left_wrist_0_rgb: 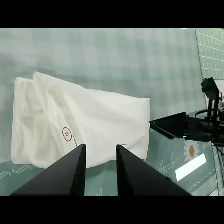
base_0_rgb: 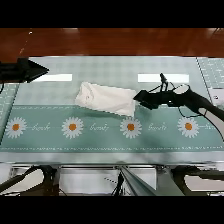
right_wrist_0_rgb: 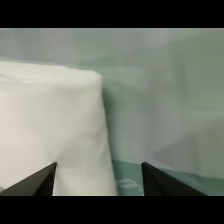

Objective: Fold the shirts.

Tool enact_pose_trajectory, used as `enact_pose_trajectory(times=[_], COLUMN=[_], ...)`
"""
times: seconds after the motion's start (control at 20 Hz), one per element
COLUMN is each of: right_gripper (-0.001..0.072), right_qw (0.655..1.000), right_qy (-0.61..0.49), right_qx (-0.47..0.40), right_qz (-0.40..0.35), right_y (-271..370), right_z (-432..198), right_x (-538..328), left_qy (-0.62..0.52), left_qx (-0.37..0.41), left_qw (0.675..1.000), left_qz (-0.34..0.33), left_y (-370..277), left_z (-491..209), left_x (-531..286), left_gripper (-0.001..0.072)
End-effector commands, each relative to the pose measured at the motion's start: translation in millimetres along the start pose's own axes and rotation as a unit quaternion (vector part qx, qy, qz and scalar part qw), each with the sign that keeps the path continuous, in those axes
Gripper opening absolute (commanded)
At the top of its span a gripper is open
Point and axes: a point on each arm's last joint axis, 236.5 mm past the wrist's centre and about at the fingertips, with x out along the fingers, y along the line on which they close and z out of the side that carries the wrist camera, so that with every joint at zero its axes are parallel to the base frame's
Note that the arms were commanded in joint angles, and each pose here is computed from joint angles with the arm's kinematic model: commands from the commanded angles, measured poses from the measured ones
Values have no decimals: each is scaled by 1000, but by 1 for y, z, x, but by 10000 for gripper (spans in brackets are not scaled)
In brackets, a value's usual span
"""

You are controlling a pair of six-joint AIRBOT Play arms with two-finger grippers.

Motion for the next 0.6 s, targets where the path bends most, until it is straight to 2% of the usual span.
enact_pose_trajectory(times=[0.0, 0.05, 0.1, 0.15, 0.4, 0.55], right_gripper=[559, 362, 111, 22, 22, 21], right_qw=[998, 998, 998, 998, 989, 991], right_qy=[-21, -22, -19, -15, -43, -78], right_qx=[40, 27, 17, 13, -59, -67], right_qz=[44, 46, 53, 65, 126, 88], right_y=[22, 26, 31, 37, 72, 62], right_z=[-5, -7, -8, -8, 19, 28], right_x=[35, 37, 37, 31, -67, -153], left_qy=[6, 6, 6, 7, 4, 2], left_qx=[-5, -5, -5, -5, -6, -13], left_qw=[1000, 1000, 1000, 1000, 1000, 1000], left_qz=[-3, -3, -3, -3, -1, 1], left_y=[-1, -2, -2, -2, 0, 6], left_z=[-3, -3, -3, -3, -2, -1], left_x=[0, 0, 1, 1, 1, 9], left_gripper=[262, 262, 262, 262, 262, 262])
